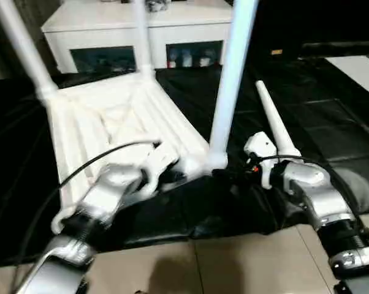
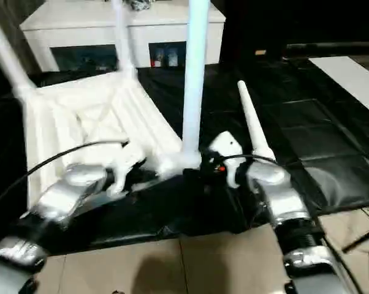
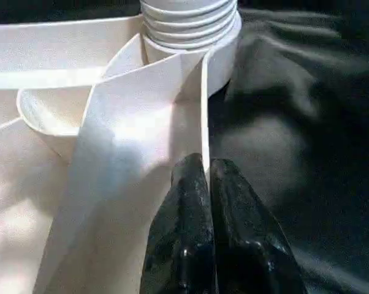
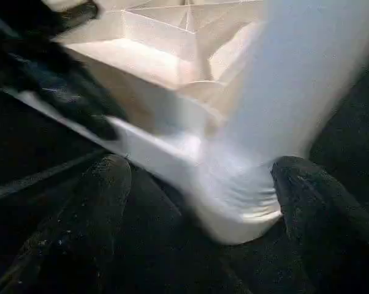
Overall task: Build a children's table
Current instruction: Rotate leg to tighten, then rotate table base
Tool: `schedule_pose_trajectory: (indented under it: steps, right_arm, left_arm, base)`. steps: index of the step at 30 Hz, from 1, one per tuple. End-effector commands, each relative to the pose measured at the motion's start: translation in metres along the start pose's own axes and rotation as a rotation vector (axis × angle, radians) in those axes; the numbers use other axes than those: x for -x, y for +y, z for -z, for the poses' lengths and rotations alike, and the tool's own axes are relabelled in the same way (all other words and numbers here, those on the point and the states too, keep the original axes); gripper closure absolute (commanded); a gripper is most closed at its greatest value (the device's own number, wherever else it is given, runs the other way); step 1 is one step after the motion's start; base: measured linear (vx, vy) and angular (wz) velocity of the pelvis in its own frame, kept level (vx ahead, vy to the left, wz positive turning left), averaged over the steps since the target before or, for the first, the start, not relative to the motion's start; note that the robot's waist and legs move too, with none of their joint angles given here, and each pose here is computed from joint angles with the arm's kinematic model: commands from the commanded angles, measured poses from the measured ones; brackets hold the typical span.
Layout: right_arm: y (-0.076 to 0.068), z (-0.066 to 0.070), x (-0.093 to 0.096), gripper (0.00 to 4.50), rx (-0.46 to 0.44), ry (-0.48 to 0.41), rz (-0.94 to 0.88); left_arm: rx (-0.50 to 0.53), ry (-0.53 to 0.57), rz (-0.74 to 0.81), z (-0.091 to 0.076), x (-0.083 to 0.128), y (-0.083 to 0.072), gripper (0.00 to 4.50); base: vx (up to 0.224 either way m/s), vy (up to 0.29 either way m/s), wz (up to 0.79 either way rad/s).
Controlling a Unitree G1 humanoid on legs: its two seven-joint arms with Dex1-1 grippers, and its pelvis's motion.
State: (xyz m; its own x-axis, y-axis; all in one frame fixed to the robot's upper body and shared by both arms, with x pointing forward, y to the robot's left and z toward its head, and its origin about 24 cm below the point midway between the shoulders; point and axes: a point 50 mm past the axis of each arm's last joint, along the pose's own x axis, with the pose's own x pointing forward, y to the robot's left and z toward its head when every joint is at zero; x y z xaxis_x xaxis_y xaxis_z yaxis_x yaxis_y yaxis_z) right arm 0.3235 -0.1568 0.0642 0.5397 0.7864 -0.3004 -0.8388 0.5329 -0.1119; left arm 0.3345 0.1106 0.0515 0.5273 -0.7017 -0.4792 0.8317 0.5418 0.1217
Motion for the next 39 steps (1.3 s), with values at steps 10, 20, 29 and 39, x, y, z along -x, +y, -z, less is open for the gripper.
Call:
schedule_pose_trajectory:
  steps: [10,20,29,39]
  right_arm:
    - [0.004,0.001,0.001,0.68,-0.002,-0.007,0.051]
    - [0.007,0.006,-0.010,0.65,-0.020,0.029,0.125]
    - [0.007,0.006,-0.021,0.65,-0.035,0.034,0.175]
    - [0.010,0.008,-0.035,0.65,-0.043,0.058,0.206]
  left_arm:
    - [0.016,-0.173,-0.261,-0.043,-0.014,0.017,4.50]
    - [0.049,-0.300,-0.399,-0.055,0.034,0.043,3.53]
    - [0.055,0.017,-0.789,-0.002,0.136,0.099,3.48]
    - [0.042,0.532,-0.933,0.058,0.200,0.099,3.48]
  base:
    - [0.000,0.000,0.00]
    - [0.000,0.000,0.00]
    - [0.000,0.000,0.00]
    - [0.000,0.000,0.00]
